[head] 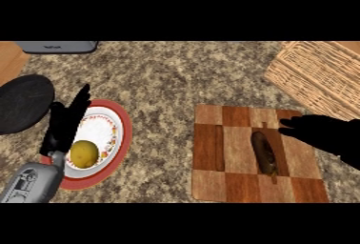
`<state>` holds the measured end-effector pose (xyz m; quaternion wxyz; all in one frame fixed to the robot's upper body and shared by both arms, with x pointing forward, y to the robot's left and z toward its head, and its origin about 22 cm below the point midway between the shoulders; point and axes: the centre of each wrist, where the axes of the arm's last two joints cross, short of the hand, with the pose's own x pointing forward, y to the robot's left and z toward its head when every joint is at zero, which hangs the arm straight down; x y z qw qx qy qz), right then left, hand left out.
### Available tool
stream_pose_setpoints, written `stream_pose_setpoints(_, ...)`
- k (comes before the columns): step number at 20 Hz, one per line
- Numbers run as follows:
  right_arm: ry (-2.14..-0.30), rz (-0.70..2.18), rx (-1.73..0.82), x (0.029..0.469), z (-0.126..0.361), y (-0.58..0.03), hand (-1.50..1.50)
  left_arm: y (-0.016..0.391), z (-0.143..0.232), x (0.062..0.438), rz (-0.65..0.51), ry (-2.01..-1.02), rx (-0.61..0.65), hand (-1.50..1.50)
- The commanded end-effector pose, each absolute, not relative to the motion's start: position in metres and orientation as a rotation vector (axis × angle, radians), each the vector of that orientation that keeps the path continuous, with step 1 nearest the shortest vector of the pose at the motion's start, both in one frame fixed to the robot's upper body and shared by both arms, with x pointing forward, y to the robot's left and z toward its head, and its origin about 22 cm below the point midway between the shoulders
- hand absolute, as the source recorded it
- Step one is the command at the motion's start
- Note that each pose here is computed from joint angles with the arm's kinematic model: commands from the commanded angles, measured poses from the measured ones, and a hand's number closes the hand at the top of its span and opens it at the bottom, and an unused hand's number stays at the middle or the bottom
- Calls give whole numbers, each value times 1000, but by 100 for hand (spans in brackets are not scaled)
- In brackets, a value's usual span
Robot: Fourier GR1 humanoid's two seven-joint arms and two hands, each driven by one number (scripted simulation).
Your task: Pick the sweet potato from the cutting board and place it in the basket
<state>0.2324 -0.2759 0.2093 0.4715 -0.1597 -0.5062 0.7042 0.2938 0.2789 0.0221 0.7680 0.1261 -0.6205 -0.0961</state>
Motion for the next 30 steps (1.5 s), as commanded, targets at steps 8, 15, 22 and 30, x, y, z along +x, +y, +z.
stream_pose_setpoints(8,-1313,1628,-521,227,201,-279,-150,268,22,310,-208,-1360,263,0)
stream_pose_setpoints(15,-1292,1636,-473,235,149,-260,-150,286,36,297,-214,-1346,268,0)
stream_pose_setpoints(22,-1280,1637,-466,249,98,-274,-150,286,28,298,-214,-1357,286,0)
stream_pose_setpoints(30,-1290,1650,-474,267,91,-281,-150,265,31,290,-211,-1357,280,0)
